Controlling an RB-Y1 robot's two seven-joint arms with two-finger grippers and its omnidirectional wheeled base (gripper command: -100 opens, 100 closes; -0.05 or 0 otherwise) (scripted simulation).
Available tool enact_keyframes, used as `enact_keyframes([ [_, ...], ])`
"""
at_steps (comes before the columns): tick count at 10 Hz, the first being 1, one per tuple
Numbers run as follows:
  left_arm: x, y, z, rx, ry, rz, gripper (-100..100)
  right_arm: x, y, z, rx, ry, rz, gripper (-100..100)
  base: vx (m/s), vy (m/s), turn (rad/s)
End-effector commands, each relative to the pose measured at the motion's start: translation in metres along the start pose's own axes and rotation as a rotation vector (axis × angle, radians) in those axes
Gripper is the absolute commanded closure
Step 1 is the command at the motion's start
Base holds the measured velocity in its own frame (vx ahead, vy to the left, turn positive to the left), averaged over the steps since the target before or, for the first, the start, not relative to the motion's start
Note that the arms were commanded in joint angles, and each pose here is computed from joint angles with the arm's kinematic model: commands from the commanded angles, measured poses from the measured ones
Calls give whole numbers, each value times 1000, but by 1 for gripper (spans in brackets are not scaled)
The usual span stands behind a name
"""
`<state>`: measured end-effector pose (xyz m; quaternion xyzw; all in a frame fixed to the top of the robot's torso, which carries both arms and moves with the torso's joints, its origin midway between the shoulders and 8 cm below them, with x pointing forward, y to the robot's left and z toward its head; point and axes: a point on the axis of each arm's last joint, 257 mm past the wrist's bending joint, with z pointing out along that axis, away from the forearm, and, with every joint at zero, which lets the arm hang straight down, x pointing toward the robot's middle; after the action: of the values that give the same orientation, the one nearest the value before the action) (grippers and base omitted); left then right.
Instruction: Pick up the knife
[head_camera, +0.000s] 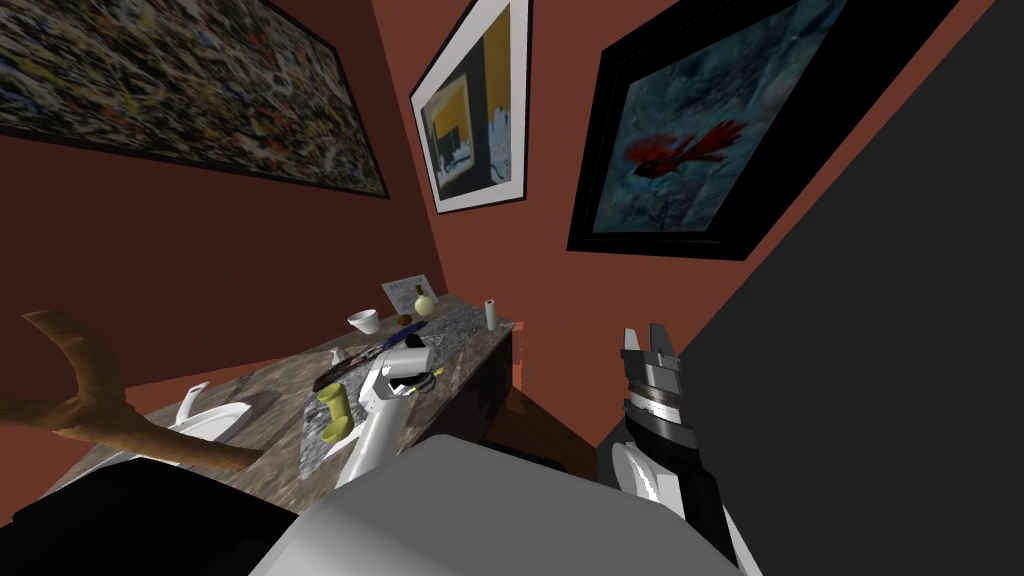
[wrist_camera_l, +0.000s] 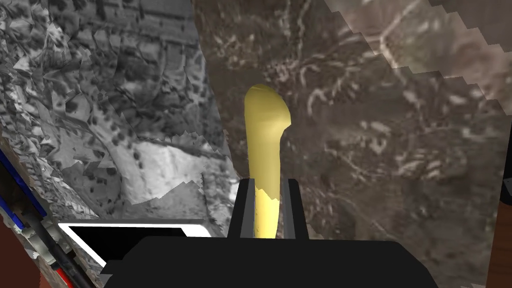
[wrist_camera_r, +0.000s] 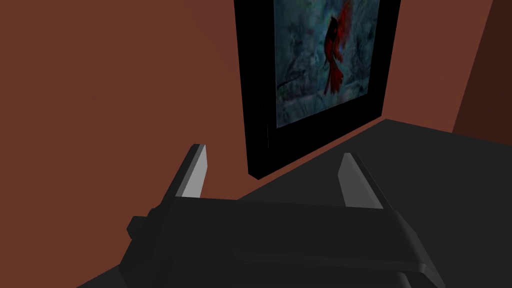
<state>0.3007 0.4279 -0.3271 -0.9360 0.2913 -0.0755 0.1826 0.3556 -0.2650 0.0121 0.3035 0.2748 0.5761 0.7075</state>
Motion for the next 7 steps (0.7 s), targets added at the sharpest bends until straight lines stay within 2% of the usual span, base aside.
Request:
enact_keyframes([
  [1, 0, 0, 0, 0, 0, 0, 100, 0, 0, 0, 0, 0, 0, 0, 0, 0, 0],
  [2, 0, 0, 0, 0, 0, 0, 0, 0, 0, 0, 0, 0, 0, 0, 0, 0, 0],
  [3, -2, -1, -8, 3, -1, -4, 100, 0, 0, 0, 0, 0, 0, 0, -2, 2, -32],
  [5, -4, -1, -17, 3, -3, -9, 100, 0, 0, 0, 0, 0, 0, 0, -4, 5, -36],
  [6, -3, -1, -14, 4, -2, -8, 100, 0, 0, 0, 0, 0, 0, 0, 0, 0, 0],
  [7, -4, 0, -15, 3, -2, -8, 0, 0, 0, 0, 0, 0, 0, 0, 0, 0, 0],
])
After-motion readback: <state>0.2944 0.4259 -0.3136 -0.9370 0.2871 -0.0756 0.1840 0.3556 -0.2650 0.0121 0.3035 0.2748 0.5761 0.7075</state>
